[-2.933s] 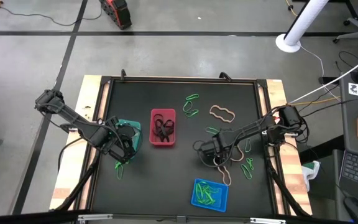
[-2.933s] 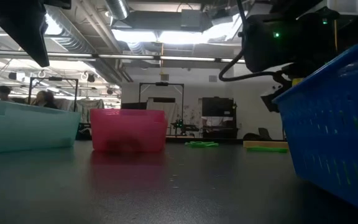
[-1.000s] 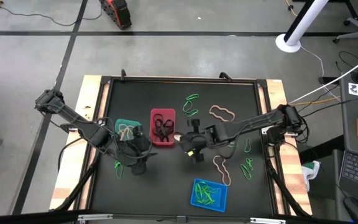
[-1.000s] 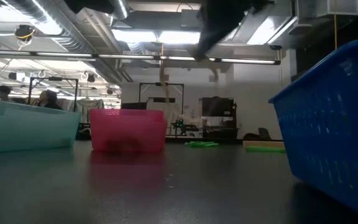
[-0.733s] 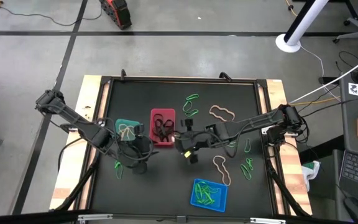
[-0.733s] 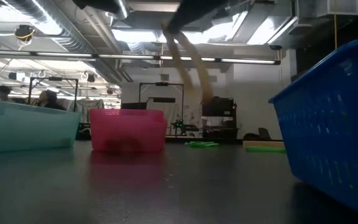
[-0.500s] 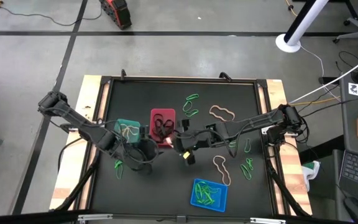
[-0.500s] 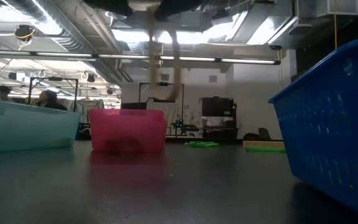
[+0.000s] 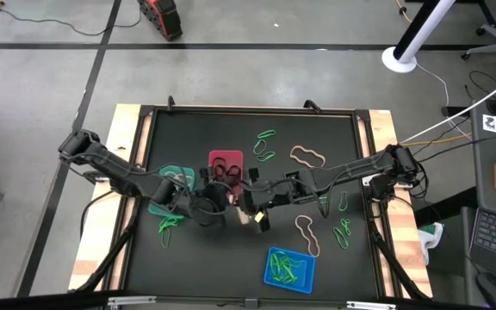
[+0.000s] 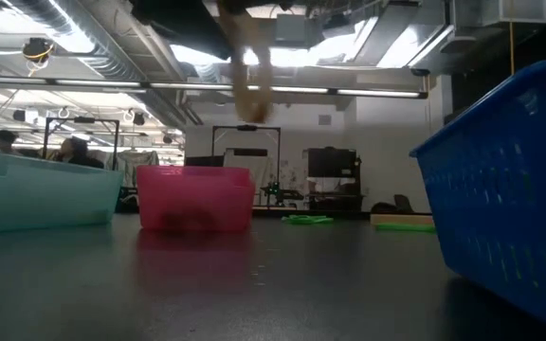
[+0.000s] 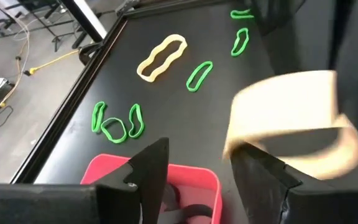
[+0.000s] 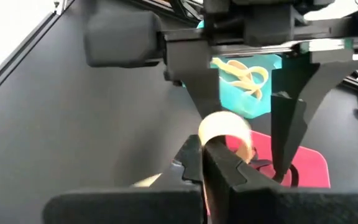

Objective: Sort rubber bands into baskets
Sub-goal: Put the light yellow rubber band into the light blue bin

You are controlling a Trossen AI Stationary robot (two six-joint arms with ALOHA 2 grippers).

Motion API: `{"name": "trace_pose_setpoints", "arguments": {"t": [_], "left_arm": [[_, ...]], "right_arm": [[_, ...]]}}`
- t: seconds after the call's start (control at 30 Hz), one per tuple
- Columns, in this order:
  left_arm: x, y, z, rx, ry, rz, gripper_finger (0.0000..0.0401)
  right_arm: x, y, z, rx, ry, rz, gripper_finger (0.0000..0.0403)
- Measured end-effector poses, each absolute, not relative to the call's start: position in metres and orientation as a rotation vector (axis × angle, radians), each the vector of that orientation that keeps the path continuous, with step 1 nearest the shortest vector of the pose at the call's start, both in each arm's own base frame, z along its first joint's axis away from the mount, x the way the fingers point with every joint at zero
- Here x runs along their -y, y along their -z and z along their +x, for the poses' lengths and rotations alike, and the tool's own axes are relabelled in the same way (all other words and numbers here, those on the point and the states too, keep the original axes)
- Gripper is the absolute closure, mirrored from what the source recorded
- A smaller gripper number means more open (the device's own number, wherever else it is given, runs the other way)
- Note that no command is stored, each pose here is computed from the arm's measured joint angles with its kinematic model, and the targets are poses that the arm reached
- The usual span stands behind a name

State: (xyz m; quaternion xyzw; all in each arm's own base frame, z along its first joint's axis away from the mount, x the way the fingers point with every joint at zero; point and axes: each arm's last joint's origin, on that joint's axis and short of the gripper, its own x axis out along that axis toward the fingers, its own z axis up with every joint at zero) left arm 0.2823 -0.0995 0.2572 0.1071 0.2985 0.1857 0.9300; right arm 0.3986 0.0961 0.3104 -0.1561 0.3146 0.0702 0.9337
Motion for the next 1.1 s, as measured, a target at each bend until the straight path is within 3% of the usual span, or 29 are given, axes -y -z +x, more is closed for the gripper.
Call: {"name": "trace_pose_setpoints", "arguments": {"t": [0.33, 0.43, 0.63, 1.1], "left_arm": [[0.0978, -0.2558, 0.2836, -0.618, -0.384, 0.225, 0.0237], [0.0979, -0.2558, 0.2836, -0.620, -0.382, 0.231, 0.0273], [0.0979, -0.2557, 0.2835, -0.619, -0.384, 0.224, 0.0388], [0.0960, -0.2605, 0.2790, -0.618, -0.386, 0.212, 0.0397]], "right_arm": [[-0.0961, -0.3104, 0.3986, -0.644, -0.144, -0.319, 0.0403], [-0.0961, -0.3103, 0.3986, -0.644, -0.144, -0.319, 0.0403], [-0.0961, -0.3103, 0.3986, -0.644, -0.143, -0.319, 0.0400], [-0.0966, -0.3100, 0.3983, -0.647, -0.162, -0.312, 0.0389]]}}
